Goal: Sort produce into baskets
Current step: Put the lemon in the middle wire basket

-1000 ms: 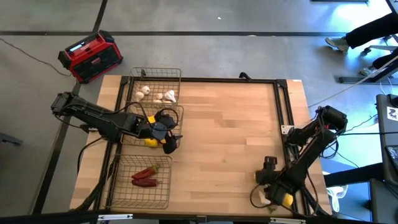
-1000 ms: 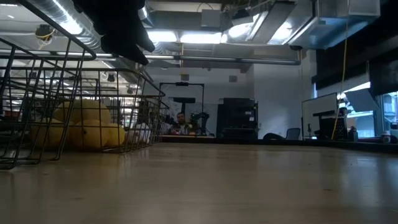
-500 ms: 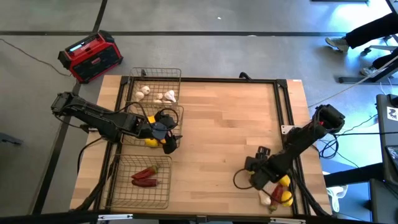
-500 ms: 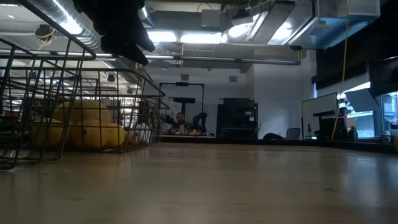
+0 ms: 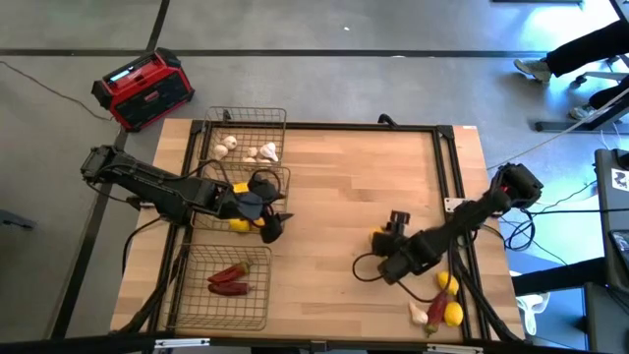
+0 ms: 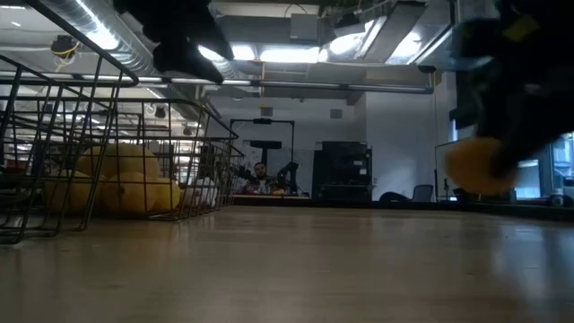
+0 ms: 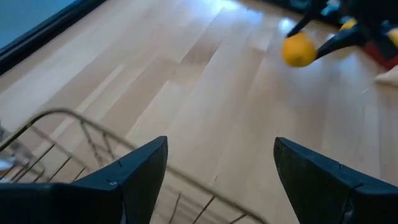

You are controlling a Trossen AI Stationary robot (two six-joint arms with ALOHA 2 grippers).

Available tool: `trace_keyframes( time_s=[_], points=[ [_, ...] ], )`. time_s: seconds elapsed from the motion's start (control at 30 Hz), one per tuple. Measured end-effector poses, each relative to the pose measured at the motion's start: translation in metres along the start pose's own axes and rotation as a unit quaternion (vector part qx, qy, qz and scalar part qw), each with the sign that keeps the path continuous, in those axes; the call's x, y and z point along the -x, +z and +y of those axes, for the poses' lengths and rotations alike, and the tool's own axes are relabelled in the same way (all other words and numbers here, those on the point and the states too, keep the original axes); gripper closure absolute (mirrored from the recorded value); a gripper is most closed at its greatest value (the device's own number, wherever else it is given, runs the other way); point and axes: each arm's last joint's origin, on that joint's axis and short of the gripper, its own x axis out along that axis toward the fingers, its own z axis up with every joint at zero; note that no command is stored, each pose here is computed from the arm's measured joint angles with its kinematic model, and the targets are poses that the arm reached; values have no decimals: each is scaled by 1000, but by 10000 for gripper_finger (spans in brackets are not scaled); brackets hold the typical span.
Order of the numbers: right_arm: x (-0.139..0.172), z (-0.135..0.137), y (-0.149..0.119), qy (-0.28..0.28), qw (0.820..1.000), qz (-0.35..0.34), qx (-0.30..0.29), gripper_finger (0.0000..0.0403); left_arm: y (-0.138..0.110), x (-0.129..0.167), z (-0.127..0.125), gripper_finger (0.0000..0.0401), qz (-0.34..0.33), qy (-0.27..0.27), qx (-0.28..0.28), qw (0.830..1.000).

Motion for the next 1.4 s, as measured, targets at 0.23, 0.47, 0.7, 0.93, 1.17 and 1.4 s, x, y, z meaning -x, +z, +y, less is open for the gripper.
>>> trace_keyframes(
  time_s=[0.23,0.47,0.7,0.93,1.17,1.4],
  points=[
    [8,-15,29,-115,987,-103,48,198,13,1,-7,111,-60,-33,33,997],
    [7,-28,51,-208,962,-170,39,197,21,-6,-15,111,-108,-58,63,990],
    [4,-34,75,-190,958,-208,45,197,20,-29,-26,111,-129,-70,90,985],
    [10,-29,92,-149,951,-265,60,197,17,-52,-30,111,-135,-67,112,982],
    [10,-30,95,-148,948,-271,70,197,15,-65,-35,111,-150,-75,121,978],
    [10,-31,97,-134,950,-275,68,197,8,-79,-38,111,-149,-74,120,979]
  ],
)
